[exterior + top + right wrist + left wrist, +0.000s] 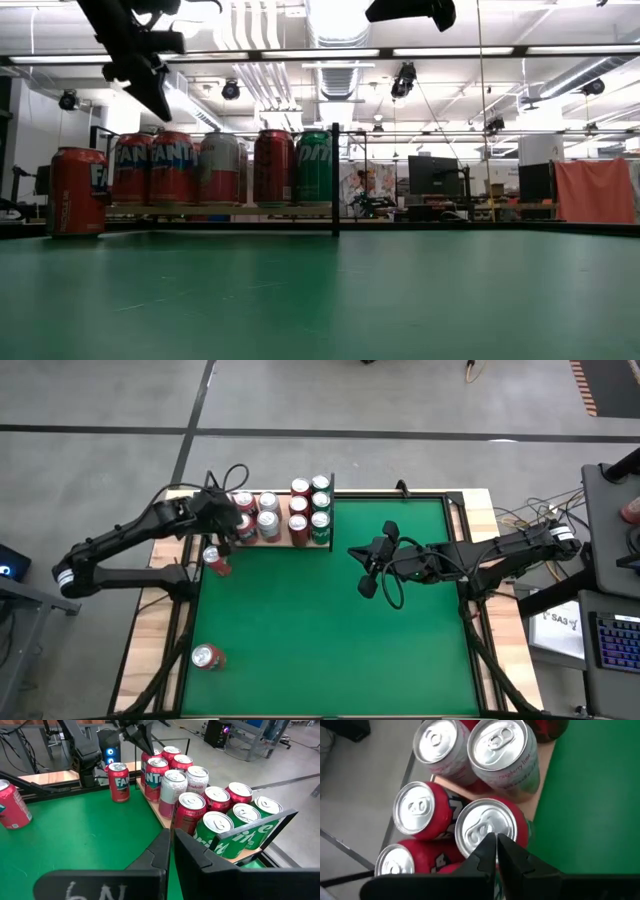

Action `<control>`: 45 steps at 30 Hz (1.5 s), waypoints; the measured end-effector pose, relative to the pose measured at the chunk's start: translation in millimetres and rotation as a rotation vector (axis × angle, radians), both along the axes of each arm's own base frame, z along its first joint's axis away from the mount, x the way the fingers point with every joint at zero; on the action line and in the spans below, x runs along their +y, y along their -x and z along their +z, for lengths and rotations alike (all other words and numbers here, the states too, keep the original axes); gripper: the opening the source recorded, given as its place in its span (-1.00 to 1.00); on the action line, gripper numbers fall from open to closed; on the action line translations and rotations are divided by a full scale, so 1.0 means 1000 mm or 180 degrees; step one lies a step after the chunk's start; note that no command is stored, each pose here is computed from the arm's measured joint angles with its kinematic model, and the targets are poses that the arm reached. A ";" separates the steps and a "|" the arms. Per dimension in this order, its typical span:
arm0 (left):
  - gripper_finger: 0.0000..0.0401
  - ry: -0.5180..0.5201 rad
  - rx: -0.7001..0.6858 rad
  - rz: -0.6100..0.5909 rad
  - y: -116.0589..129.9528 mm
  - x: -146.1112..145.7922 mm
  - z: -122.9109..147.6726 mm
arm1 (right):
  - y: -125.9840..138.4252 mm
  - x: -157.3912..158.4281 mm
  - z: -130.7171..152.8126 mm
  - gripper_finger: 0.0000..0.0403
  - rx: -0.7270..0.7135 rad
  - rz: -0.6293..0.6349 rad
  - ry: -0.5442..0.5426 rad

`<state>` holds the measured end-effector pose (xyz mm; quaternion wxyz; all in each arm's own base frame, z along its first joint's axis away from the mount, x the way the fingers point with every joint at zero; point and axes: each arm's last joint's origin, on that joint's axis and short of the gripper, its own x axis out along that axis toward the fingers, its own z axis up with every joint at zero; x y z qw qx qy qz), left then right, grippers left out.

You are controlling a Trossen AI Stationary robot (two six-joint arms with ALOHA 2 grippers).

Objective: Place canned beverage on shelf
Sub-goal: Put the red soda can on the shelf aligned with the other red soda can

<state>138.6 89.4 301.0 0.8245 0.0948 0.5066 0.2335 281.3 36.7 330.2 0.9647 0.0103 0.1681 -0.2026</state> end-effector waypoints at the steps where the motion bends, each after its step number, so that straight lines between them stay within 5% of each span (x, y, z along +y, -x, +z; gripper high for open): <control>1: -1.00 0.0015 -0.0021 0.0013 0.002 -0.001 0.002 | 0.000 0.000 0.000 -0.94 0.0000 -0.0001 0.0000; 12: -1.00 0.0496 -0.0009 -0.0226 0.004 -0.007 -0.011 | 0.000 0.000 0.000 -0.94 0.0002 0.0000 0.0001; 29: -1.00 0.0220 0.0175 0.0169 0.004 -0.002 -0.013 | 0.000 0.000 0.000 -0.94 0.0001 0.0000 0.0000; 37: -1.00 0.0094 -0.0377 0.0373 -0.008 0.005 -0.006 | 0.000 0.000 0.000 -0.94 0.0000 -0.0001 0.0000; 45: -1.00 0.0121 -0.0356 0.0397 -0.016 0.010 -0.010 | 0.000 0.000 0.000 -0.94 0.0001 0.0002 0.0001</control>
